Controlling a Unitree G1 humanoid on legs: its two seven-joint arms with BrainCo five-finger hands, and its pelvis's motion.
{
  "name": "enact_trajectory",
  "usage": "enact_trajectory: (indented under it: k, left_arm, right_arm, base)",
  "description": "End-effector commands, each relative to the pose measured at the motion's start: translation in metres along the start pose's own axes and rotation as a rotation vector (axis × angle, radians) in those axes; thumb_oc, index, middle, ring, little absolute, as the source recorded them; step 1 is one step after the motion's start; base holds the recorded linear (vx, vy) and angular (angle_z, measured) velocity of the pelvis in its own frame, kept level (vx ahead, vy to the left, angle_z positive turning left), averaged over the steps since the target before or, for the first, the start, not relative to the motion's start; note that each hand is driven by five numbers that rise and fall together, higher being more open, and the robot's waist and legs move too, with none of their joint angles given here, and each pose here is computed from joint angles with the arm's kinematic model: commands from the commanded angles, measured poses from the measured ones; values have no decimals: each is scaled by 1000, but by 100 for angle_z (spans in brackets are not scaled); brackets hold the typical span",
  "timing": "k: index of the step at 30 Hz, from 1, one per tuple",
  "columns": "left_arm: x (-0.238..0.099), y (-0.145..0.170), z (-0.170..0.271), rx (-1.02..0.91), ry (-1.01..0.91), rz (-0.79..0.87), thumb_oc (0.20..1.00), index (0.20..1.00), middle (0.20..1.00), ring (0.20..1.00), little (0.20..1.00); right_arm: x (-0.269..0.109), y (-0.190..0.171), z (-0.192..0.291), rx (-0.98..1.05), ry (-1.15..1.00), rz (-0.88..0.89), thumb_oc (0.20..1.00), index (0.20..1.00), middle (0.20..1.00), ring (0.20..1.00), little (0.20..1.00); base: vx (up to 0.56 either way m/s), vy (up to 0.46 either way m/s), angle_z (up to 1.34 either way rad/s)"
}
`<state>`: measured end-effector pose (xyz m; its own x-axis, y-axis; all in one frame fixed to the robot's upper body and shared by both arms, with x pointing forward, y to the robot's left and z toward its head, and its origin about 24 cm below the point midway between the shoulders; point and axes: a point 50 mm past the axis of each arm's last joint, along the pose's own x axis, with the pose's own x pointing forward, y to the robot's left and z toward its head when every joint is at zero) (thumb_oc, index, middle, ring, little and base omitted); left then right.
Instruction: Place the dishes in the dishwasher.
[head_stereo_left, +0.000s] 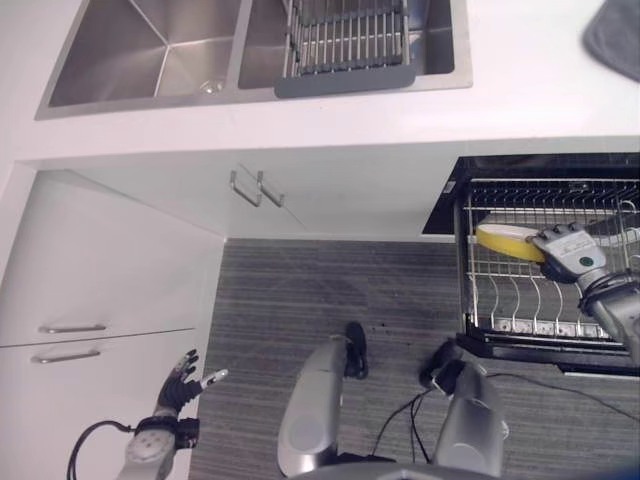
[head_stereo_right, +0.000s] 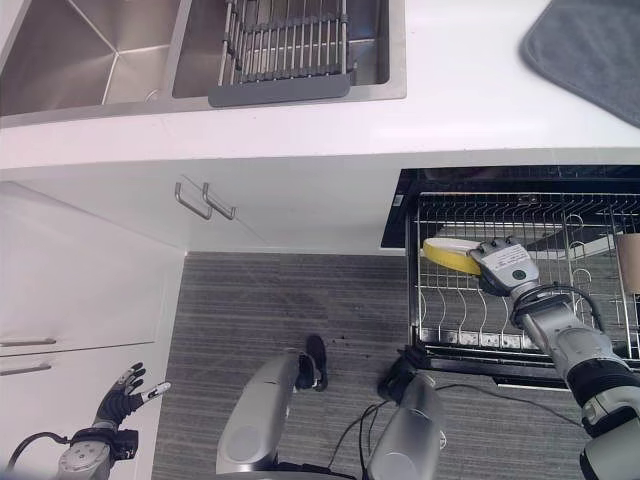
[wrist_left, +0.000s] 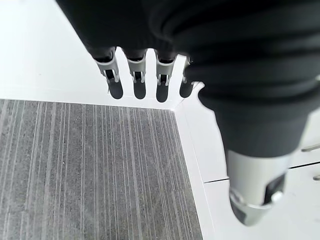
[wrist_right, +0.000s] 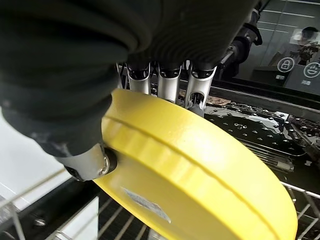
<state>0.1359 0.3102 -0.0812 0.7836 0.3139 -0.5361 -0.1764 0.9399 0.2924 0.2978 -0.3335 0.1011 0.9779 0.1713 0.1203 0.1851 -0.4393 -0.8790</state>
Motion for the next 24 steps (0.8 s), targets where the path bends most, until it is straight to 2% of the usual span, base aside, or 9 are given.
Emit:
enact_trajectory:
  k: [1, 5, 9, 12, 14, 15, 16, 24]
  left_arm:
    - [-5, 21, 3, 21, -22, 38, 1000, 1000, 1000, 1000, 1000]
    - [-5, 20, 3, 25, -24, 32, 1000, 1000, 1000, 1000, 1000]
    - [-4, 24, 7, 23, -43, 27, 1000, 1000, 1000, 1000, 1000]
    - [0, 30, 17, 28, -68, 20, 1000, 1000, 1000, 1000, 1000]
    - [1, 30, 19, 28, -71, 17, 1000, 1000, 1000, 1000, 1000]
    - [1, 29, 19, 30, -73, 13, 1000, 1000, 1000, 1000, 1000]
    - [3, 26, 21, 34, -77, 6, 1000, 1000, 1000, 1000, 1000]
    - [8, 16, 33, 45, -96, -8, 1000, 1000, 1000, 1000, 1000]
  right_arm:
    - [4, -7, -20, -2, 90, 6, 200, 200, 200, 200, 200]
    - [1, -3, -24, 0, 105, 35, 200, 200, 200, 200, 200]
    - [1, 3, -30, 28, 129, 185, 200, 200, 200, 200, 200]
    - [-1, 15, -25, 148, 129, 376, 200, 200, 200, 200, 200]
    - [-3, 21, -25, 221, 167, 431, 200, 200, 200, 200, 200]
    - [-5, 25, -23, 265, 189, 456, 570, 570, 570, 570, 570]
    - [-5, 30, -23, 326, 230, 494, 1000, 1000, 1000, 1000, 1000]
    - [-1, 39, -16, 545, 332, 583, 1000, 1000, 1000, 1000, 1000]
  base:
    - [0, 0, 0]
    - [0, 0, 0]
    - [-8, -3, 0]
    - [0, 0, 0]
    - [0, 0, 0]
    - [0, 0, 0]
    - [0, 0, 0]
    - [-18, 17, 0]
